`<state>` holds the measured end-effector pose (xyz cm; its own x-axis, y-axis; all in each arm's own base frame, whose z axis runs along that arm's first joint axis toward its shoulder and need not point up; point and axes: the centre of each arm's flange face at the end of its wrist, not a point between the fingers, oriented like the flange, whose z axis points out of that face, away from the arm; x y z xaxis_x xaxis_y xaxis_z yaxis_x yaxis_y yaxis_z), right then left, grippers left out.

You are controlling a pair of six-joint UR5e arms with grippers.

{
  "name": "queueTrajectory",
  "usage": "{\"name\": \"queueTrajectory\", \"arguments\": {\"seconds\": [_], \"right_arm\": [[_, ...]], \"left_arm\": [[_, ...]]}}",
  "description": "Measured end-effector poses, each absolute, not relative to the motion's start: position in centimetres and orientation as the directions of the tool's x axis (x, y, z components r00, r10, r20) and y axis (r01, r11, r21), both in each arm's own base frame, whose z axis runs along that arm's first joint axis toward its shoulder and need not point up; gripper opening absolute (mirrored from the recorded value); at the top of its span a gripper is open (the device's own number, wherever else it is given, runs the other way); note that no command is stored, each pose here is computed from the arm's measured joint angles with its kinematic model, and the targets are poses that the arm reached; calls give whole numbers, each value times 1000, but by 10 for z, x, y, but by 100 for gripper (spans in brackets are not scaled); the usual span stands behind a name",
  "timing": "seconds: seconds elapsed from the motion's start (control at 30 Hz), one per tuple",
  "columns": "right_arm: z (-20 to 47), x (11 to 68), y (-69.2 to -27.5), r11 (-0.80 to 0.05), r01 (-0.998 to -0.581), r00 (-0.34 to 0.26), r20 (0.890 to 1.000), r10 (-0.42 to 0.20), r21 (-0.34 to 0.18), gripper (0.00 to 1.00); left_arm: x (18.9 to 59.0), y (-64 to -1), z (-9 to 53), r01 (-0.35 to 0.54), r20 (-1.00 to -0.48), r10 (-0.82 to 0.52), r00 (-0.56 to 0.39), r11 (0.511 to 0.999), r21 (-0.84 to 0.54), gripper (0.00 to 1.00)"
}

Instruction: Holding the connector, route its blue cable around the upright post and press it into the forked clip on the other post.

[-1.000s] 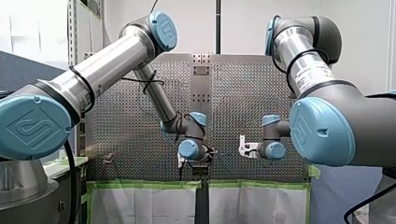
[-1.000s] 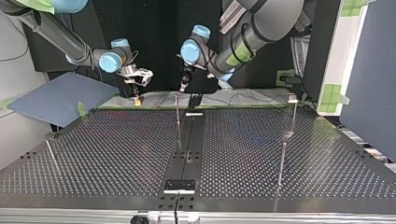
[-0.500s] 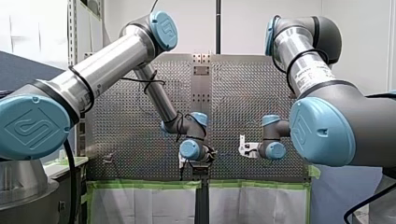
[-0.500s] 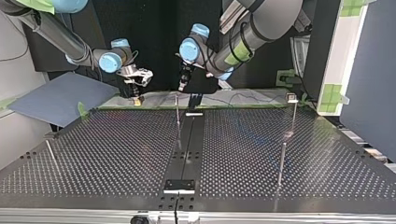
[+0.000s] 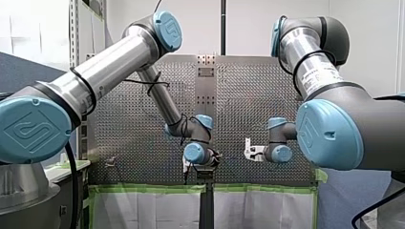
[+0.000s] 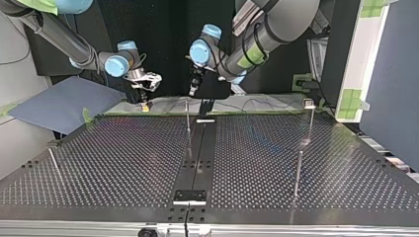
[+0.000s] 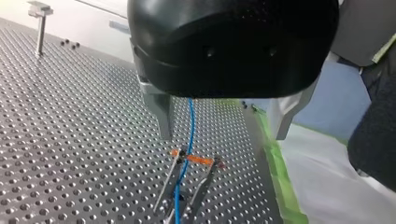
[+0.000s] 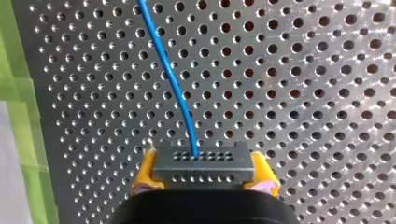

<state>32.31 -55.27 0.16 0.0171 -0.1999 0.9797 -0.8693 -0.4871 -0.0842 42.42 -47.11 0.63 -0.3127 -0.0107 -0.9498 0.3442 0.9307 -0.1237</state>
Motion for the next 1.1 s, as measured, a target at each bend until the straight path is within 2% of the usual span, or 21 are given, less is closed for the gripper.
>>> {"name": "queueTrajectory", "arguments": {"seconds": [0.37, 0.67, 1.1], "right_arm": [[2, 323, -553, -489, -868, 16, 980, -199, -85, 0], [2, 325, -552, -498, -862, 16, 980, -199, -87, 0], [2, 327, -551, -502, -860, 16, 980, -198, -87, 0]], "left_arm": [[399, -466, 32, 320, -966, -16, -259, 942, -101, 100], [378, -457, 61, 325, -973, -70, -219, 935, -141, 100], [361, -429, 97, 267, -964, -206, -167, 932, -245, 100]]}}
